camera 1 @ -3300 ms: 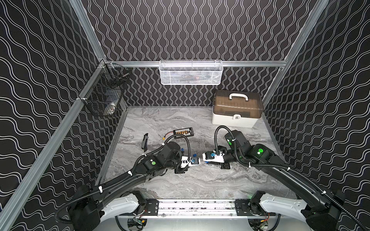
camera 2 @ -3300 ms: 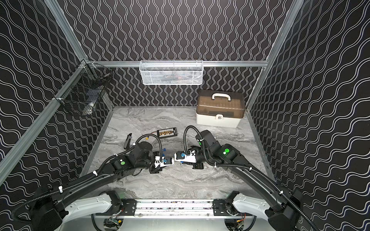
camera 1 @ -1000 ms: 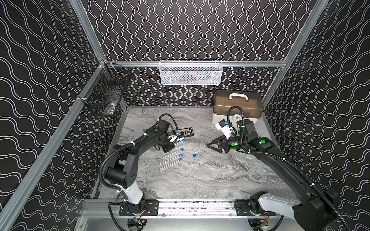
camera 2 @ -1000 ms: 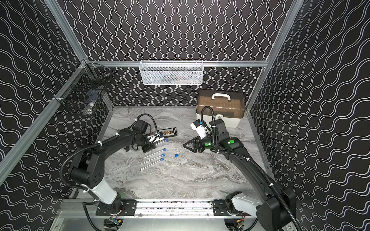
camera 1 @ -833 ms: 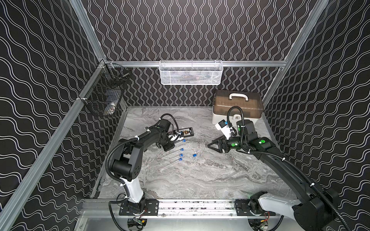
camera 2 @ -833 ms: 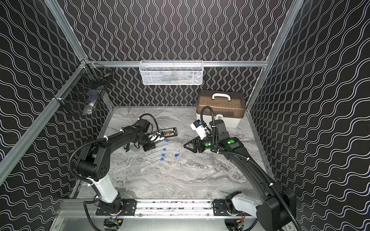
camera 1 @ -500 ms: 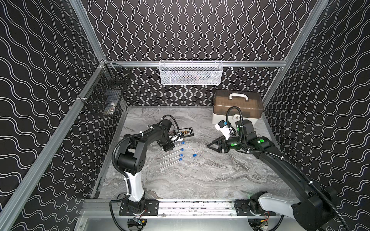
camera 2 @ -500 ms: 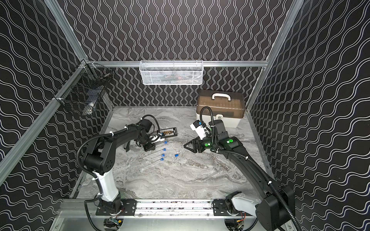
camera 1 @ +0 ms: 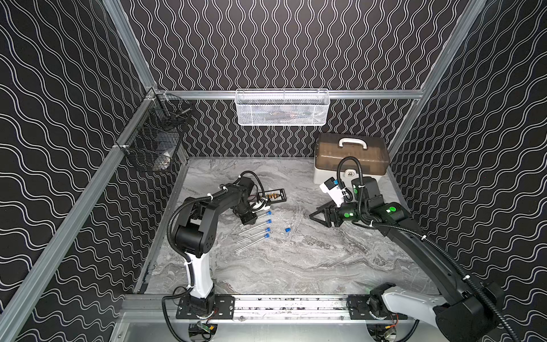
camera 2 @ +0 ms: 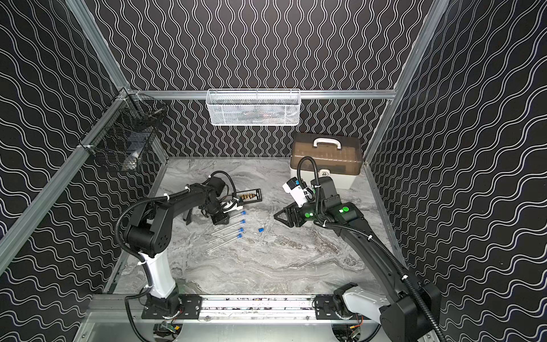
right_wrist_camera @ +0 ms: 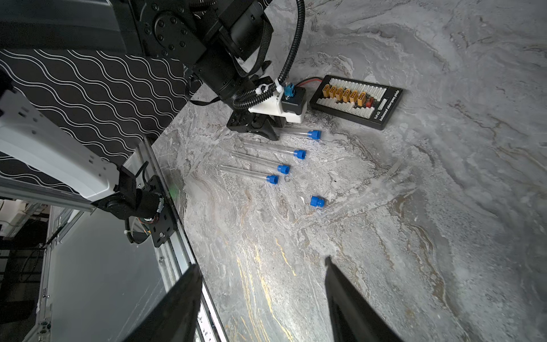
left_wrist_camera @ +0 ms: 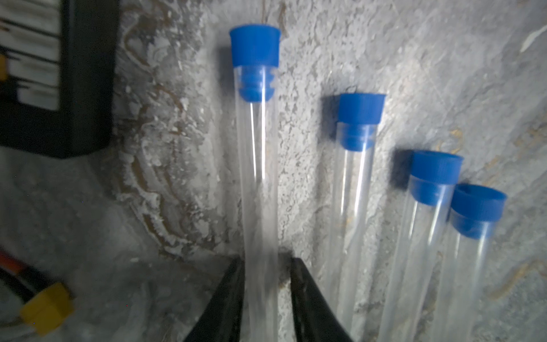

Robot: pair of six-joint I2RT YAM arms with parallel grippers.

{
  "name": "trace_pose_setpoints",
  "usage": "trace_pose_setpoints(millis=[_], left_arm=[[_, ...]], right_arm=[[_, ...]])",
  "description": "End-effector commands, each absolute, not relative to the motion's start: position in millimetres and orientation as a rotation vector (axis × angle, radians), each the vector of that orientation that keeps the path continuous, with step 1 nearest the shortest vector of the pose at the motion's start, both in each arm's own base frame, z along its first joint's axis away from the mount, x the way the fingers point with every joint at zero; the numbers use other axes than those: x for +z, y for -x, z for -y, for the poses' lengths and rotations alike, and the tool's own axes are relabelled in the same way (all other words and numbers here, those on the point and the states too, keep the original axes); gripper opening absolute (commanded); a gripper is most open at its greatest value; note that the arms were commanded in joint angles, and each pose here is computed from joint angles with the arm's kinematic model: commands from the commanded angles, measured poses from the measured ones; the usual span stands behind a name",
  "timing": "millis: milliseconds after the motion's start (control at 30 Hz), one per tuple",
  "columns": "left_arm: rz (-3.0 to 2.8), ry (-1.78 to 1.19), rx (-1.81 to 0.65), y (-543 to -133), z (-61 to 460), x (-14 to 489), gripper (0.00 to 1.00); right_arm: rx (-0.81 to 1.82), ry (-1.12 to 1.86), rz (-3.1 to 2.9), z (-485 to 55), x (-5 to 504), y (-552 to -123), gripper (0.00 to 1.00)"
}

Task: Insert stoppers into test tubes
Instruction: Place the test tube at the center of the board, then pick up the test tube at the center of the board.

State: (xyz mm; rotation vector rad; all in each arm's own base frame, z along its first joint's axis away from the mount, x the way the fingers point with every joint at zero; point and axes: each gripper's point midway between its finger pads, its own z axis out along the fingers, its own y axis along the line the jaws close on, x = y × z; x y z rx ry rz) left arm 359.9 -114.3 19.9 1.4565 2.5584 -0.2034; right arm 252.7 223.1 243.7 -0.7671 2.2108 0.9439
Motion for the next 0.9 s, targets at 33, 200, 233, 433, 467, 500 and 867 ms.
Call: trace_pose_setpoints(millis=[33, 200, 233, 433, 467, 500, 867], left_arm=[[-2.523, -1.435, -0.189, -362.7, 113.6, 33.9, 0.35], [-2.371, -1.382, -0.068, -378.1, 110.4, 74.5, 0.36], [-2.328, -1.367, -0.030, -381.4, 109.1, 85.5, 0.37], [-2.153, -1.152, -0.007, -387.4, 117.0, 163.2, 0.36], [-2.135, -1.112, -0.042, -385.4, 123.3, 173.3, 0.35], [-2.111, -1.077, -0.079, -381.9, 132.7, 183.4, 0.35], [-2.047, -1.099, -0.481, -276.0, 311.8, 198.4, 0.39]], right_arm=[[0.902, 0.755, -2.232, -217.2, 242.2, -251.8, 0.65], [0.796, 0.563, -2.326, -200.8, 231.1, -265.4, 0.64], [0.747, 0.479, -2.359, -193.0, 225.7, -270.7, 0.63], [0.415, -0.120, -2.482, -129.9, 193.3, -289.2, 0.62], [0.342, -0.233, -2.510, -116.8, 185.8, -287.1, 0.62], [0.262, -0.347, -2.541, -103.0, 178.5, -283.1, 0.62], [-0.143, -0.766, -2.583, -13.7, 178.7, -267.4, 0.64]])
